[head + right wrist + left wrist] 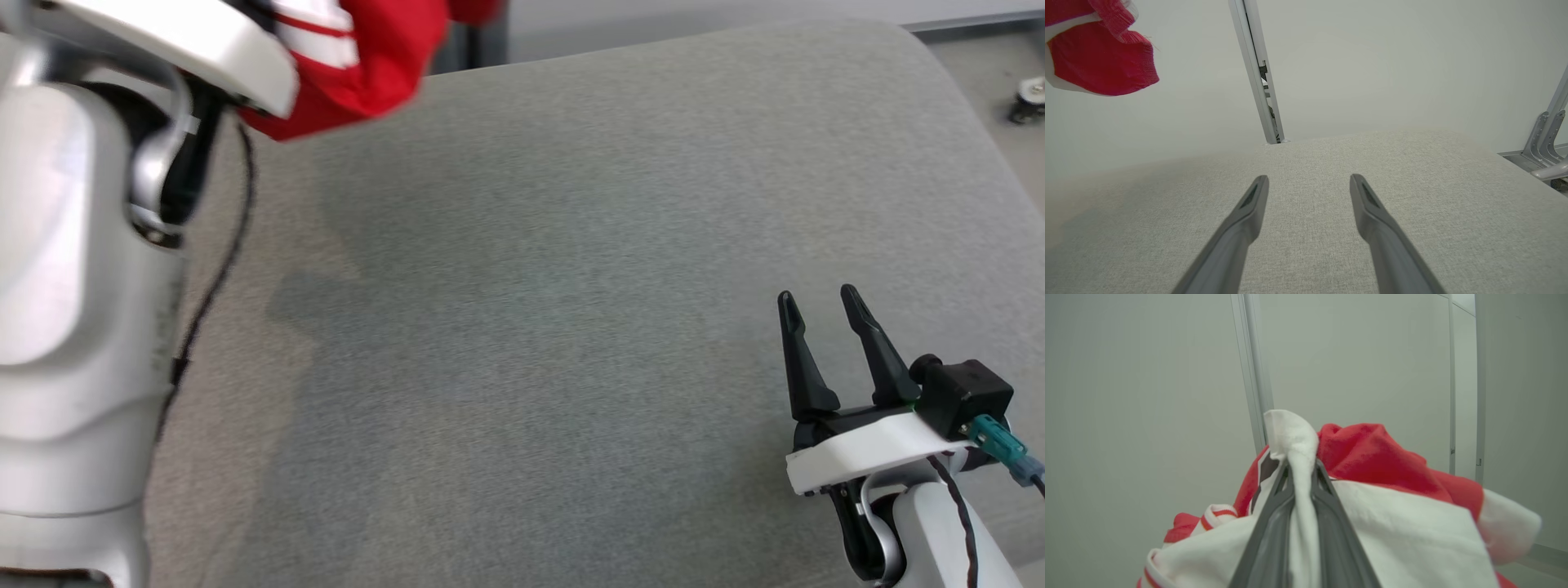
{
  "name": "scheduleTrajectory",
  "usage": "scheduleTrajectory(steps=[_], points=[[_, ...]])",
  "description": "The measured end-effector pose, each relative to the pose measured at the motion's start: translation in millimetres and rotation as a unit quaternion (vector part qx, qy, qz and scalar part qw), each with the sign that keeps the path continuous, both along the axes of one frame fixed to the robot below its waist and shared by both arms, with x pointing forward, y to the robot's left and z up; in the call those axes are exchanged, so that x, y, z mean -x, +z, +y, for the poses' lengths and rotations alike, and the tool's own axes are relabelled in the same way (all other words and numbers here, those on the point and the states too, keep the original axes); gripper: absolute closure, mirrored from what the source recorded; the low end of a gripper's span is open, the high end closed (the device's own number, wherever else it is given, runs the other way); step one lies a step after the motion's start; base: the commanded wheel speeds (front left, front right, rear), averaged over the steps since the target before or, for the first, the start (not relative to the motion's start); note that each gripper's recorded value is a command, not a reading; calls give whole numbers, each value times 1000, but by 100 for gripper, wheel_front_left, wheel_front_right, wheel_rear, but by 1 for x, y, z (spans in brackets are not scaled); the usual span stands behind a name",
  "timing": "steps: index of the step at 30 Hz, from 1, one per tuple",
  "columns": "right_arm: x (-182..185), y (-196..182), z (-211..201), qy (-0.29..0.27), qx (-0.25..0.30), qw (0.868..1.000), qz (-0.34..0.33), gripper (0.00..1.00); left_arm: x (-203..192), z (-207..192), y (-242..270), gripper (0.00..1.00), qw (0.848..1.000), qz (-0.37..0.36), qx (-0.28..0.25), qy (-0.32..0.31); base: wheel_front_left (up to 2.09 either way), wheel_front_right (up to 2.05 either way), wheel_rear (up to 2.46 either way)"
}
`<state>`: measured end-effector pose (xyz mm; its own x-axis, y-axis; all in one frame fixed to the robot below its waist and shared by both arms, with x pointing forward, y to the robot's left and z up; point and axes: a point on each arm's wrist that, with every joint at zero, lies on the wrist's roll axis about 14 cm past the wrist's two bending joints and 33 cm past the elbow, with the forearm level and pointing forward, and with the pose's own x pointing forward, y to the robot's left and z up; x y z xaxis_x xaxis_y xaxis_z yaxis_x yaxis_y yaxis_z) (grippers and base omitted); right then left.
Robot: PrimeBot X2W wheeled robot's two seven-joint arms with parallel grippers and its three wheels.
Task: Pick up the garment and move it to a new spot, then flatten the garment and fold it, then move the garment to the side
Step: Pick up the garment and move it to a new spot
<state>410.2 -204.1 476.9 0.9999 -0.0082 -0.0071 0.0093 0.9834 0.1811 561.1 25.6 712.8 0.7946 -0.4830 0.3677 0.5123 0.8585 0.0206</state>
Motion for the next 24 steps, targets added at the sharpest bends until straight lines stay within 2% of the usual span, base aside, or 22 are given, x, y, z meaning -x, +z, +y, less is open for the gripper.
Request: scheduleTrajectory(steps=[4, 9, 18, 21, 24], points=[[16, -2, -20, -32, 2, 999, 7, 0, 13, -53, -22, 100, 998, 29, 11, -63, 0, 0, 0], [29, -4, -36, -59, 3, 998, 13, 0, 25, -90, -76, 100, 990, 97, 27, -103, 0, 0, 0], [32, -15, -44, -73, 3, 997, 31, 0, 46, -91, -219, 100, 964, 250, -3, -85, 0, 0, 0], [29, -17, -40, -67, 3, 997, 32, 0, 56, -83, -252, 100, 951, 300, 8, -76, 0, 0, 0], [22, -15, -33, -55, 4, 998, 28, 0, 63, -77, -269, 100, 948, 309, -14, -71, 0, 0, 0]])
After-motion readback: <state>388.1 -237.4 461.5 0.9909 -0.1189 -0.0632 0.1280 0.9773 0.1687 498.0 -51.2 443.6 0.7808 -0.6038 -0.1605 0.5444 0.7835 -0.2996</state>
